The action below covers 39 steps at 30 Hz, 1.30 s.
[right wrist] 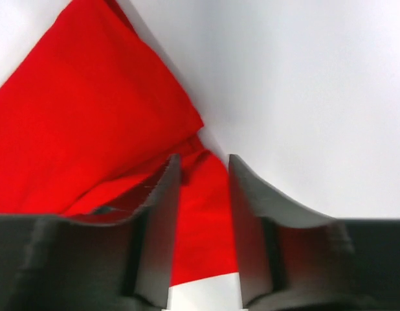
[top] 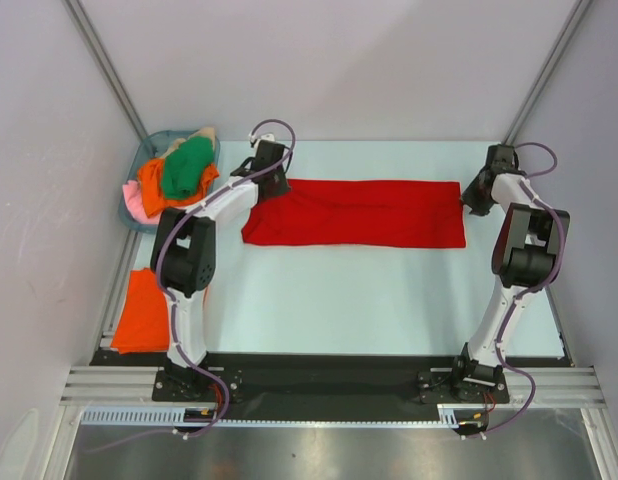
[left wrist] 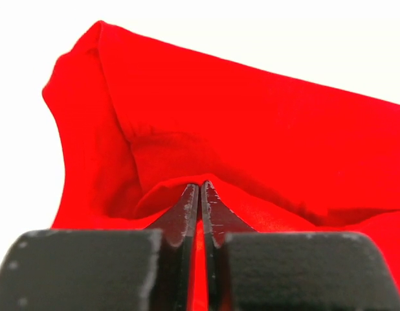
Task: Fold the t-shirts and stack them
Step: Fold the tshirt
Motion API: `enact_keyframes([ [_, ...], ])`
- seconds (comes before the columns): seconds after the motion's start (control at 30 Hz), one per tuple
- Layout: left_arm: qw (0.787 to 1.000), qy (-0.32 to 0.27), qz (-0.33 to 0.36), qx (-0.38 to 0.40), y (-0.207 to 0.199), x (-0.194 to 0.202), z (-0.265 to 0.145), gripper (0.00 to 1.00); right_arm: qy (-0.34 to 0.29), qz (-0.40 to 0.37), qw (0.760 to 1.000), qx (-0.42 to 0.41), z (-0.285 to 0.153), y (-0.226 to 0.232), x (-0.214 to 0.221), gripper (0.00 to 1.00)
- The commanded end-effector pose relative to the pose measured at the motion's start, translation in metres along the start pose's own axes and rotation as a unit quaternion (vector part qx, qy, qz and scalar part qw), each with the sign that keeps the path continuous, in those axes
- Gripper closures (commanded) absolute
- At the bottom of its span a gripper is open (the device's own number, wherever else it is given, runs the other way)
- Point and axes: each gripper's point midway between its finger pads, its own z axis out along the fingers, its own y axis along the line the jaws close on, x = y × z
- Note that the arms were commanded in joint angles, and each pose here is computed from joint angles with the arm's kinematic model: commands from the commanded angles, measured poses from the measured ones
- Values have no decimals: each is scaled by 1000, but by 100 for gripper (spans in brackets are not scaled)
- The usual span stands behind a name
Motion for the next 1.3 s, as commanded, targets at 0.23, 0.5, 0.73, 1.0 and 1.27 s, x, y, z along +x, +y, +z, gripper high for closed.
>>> enact_keyframes([
  [0.23,999,-32,9,-27,11,-45,-31,50,-44,-57,997,7,-54,-9,-1,42],
  [0.5,997,-15,-25,66,-4,-11,-86,48,-61,-78,995,-19,-80,-10,20,31],
  [0.73,989,48,-59,130,-20,46,-55,60,-10,-77,991,-108,-49,32,49,58],
  [1.0,991,82,-64,82,-8,71,-14,61,22,-55,994,-92,-9,11,61,69],
  [1.27,995,84,-37,41,7,70,4,61,53,-31,998,-2,12,-44,81,66],
])
